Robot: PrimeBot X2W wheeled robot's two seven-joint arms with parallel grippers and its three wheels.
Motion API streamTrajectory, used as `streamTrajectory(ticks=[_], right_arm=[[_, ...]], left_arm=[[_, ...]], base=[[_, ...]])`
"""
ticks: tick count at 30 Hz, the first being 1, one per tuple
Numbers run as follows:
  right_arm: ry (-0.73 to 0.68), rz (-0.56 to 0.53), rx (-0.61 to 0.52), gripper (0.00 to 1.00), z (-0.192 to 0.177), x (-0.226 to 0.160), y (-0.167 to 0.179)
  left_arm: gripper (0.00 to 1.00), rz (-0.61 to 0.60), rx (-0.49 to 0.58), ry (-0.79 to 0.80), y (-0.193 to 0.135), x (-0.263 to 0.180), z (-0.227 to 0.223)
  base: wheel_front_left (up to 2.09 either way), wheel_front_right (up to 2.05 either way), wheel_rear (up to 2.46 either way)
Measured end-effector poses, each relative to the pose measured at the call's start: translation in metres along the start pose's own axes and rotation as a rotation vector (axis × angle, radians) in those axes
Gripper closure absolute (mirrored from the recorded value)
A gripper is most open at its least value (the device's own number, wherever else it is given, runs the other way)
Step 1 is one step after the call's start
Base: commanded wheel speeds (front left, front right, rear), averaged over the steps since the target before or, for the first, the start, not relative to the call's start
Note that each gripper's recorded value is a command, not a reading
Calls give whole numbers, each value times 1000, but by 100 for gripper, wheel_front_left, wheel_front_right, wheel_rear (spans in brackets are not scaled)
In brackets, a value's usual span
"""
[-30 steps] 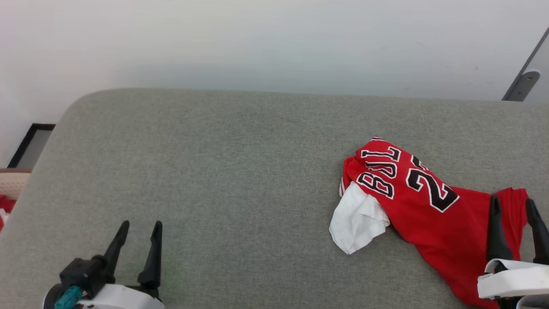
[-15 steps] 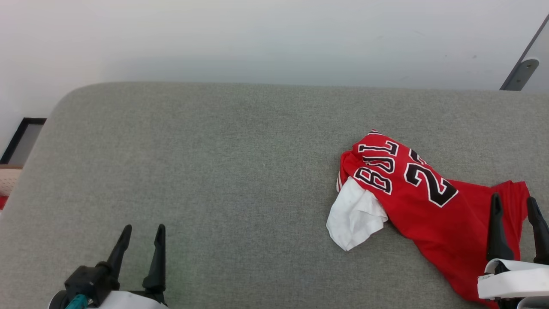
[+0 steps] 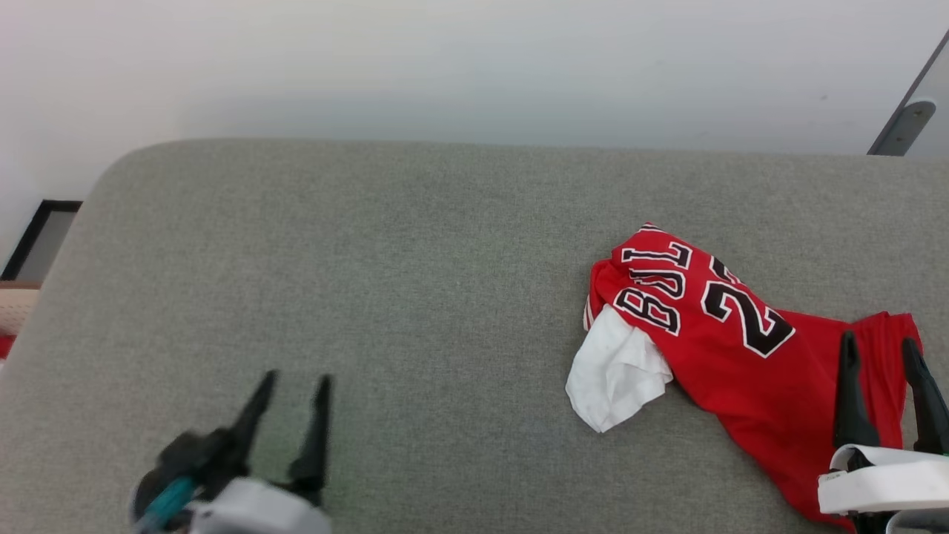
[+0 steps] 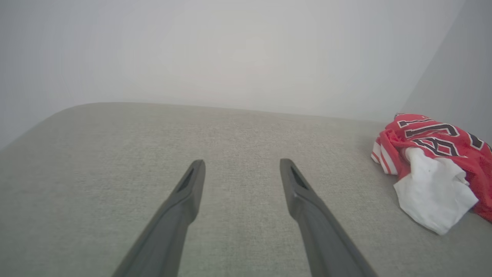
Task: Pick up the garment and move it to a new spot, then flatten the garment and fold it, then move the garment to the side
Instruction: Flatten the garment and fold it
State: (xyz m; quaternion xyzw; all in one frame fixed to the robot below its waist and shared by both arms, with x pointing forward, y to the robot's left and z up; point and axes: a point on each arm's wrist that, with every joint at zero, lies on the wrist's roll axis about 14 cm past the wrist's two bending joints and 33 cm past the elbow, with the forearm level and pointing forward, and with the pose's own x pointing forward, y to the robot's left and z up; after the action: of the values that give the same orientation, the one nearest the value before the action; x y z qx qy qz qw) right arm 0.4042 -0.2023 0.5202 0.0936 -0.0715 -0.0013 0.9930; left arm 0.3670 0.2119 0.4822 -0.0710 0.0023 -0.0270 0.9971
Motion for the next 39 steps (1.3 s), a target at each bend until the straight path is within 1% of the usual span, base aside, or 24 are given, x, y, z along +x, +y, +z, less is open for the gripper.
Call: streamTrajectory(ticks=[2,5,8,11,13,17,18,22,25,30,31,32,33,34,36,39], right_arm=[[0,1,2,0,-1,2,1],[-4,12,7,0,-1,6,5],[-9,16,11,0,0,9,7],[-15,5,15,0,2,10,4],[-20,-10,15,0,3,11,-1],[-21,-54,12,0,4,7,-16],[-19,-68,10,0,4,6,-21],[-21,-122,22,0,4,0,-38],[-17,-159,29,0,4,-5,-50],[-7,-212,37,0,1,-13,-67],[-9,-221,37,0,2,-13,-70],[-8,-231,33,0,2,-15,-73],[-5,-242,32,0,1,-17,-77],[-2,-253,31,0,0,-18,-80],[5,-269,24,0,-1,-21,-85],[10,-286,19,0,-2,-23,-91]], left_arm=[[0,-70,-10,38,-16,11,-6],[0,-189,31,127,-36,32,-10],[0,-300,78,269,-55,52,-16],[0,-401,70,448,-79,62,-28],[0,-477,111,537,-94,66,-32],[0,-587,59,685,-127,75,-37],[0,-608,38,716,-135,78,-37],[0,-718,16,839,-173,80,-48],[0,-792,16,916,-198,77,-59],[0,-813,50,991,-206,85,-85],[24,-819,47,1006,-208,84,-90],[52,-827,38,1022,-211,83,-95],[69,-835,28,1037,-214,82,-99],[100,-844,18,1050,-216,81,-102],[100,-851,8,1064,-217,82,-106],[100,-833,24,1044,-208,92,-104]], base=[[0,0,0],[0,0,0],[0,0,0],[0,0,0],[0,0,0],[0,0,0],[0,0,0],[0,0,0],[0,0,0],[0,0,0],[0,0,0],[0,0,0],[0,0,0],[0,0,0],[0,0,0],[0,0,0]])
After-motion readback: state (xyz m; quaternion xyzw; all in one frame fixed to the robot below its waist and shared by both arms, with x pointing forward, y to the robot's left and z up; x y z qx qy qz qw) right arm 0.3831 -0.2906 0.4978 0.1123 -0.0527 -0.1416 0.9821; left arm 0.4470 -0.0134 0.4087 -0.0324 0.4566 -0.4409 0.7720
